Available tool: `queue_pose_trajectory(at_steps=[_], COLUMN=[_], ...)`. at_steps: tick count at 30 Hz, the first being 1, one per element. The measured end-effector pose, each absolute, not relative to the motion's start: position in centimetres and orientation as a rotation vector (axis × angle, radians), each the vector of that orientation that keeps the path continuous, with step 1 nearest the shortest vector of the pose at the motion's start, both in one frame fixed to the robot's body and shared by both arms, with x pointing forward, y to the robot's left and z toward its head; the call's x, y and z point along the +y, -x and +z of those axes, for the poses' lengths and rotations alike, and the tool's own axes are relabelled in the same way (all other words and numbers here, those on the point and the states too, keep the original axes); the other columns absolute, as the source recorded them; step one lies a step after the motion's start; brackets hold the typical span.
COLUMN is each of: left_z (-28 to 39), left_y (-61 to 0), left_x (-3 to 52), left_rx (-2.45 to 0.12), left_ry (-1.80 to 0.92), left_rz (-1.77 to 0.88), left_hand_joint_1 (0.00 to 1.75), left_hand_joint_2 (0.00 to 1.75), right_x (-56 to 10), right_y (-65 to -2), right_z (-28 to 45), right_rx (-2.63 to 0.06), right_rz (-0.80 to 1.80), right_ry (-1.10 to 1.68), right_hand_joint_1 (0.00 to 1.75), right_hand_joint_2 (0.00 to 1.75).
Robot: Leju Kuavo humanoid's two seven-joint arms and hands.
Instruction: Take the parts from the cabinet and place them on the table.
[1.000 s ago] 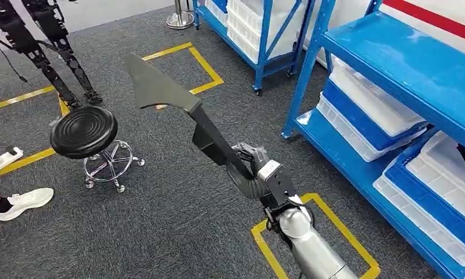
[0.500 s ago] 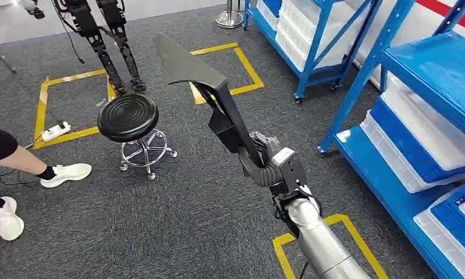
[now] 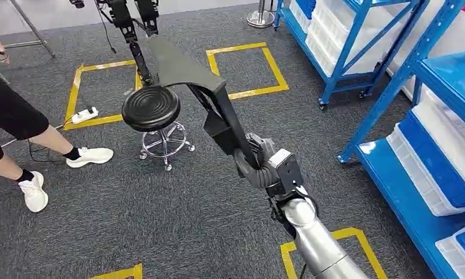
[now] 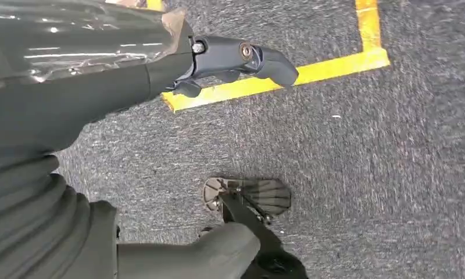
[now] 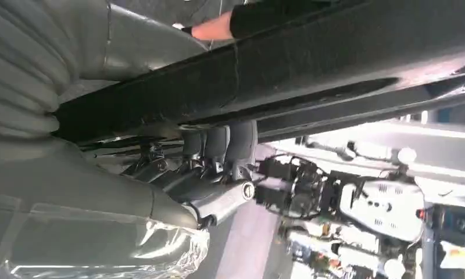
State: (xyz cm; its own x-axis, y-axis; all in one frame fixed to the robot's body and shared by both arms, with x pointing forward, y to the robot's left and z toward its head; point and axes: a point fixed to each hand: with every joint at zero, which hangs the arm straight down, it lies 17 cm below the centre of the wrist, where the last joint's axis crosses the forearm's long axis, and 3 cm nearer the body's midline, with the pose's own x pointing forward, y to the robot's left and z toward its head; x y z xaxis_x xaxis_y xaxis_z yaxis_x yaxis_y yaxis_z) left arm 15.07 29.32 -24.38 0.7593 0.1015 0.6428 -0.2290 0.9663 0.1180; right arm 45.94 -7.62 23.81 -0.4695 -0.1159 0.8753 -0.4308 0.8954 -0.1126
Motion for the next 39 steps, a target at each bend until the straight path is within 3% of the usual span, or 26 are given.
queue_pose_trajectory(at_steps=[17, 39], left_z=[-24.4, -24.4], left_y=[-15.0, -15.4], left_x=[29.3, 29.0], left_rx=[-0.681, -0.683], left_ry=[-0.190, -0.186], left_rz=[0.175, 0.176], left_hand_joint_1=[0.00, 0.00], left_hand_joint_2=[1.75, 1.75], right_x=[-9.2, -17.2], right_y=[-48.1, -54.6], right_z=[27.1, 33.3], right_rx=[-2.079, -2.099], right_rz=[0.398, 0.206], right_ry=[-0.331, -0.220], right_hand_joint_1=[1.75, 1.75], right_hand_joint_2=[1.75, 1.75])
